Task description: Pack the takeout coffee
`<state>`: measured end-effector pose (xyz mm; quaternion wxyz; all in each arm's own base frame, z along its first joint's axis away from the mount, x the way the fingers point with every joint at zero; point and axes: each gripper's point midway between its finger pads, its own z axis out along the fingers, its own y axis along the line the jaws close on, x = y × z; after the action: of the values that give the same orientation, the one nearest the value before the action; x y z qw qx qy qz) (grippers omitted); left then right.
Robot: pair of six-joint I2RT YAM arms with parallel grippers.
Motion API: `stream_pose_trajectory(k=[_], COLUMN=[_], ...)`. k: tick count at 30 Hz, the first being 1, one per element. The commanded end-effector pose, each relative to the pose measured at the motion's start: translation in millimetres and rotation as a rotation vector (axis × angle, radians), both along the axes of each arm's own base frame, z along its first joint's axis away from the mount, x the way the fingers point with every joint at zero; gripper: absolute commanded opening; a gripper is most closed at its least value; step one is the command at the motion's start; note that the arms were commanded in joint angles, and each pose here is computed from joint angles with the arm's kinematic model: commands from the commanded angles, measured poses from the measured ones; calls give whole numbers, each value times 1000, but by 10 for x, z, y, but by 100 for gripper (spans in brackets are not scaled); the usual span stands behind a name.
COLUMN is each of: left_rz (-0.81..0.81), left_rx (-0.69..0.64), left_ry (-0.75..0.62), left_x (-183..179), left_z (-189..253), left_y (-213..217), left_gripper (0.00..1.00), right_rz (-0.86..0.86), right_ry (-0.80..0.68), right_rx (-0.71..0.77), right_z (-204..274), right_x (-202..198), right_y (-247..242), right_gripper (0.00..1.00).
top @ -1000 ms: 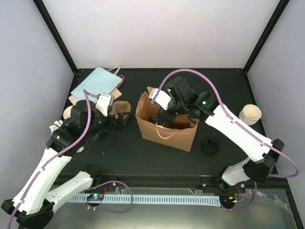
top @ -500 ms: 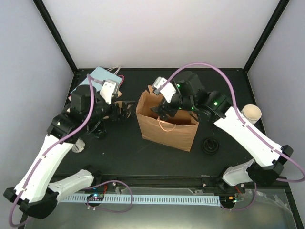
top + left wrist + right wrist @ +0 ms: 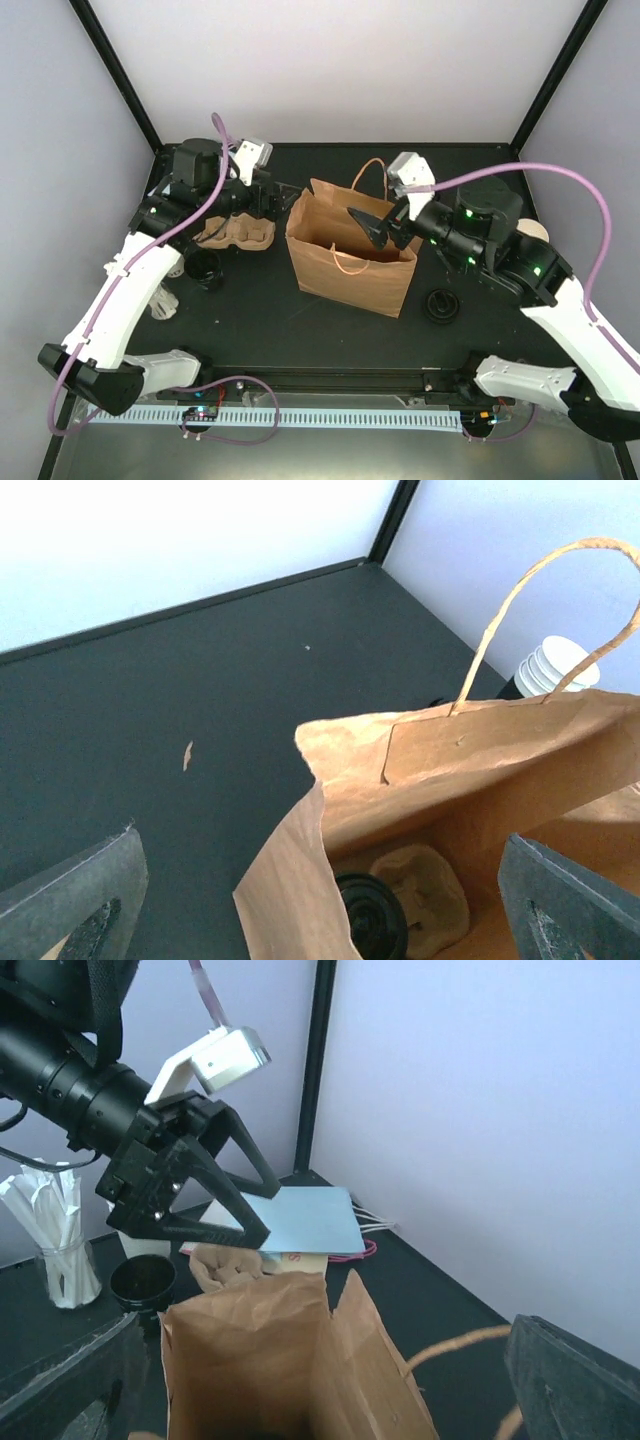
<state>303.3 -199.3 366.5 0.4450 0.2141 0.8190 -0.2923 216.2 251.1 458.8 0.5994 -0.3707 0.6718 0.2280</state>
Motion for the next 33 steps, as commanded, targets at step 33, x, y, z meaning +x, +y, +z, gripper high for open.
stream_pose_trajectory(k=[33], left_rz=[-602], left_rx=[16], left_ry=[-69], left_x=[464], left_z=[-136], left_y=[-865], left_gripper=[88], right_rz=[-555], right_ry=[384], right_rx=[85], right_z=[-889], right_x=[-79], right_y=[-1161], right_gripper=[100])
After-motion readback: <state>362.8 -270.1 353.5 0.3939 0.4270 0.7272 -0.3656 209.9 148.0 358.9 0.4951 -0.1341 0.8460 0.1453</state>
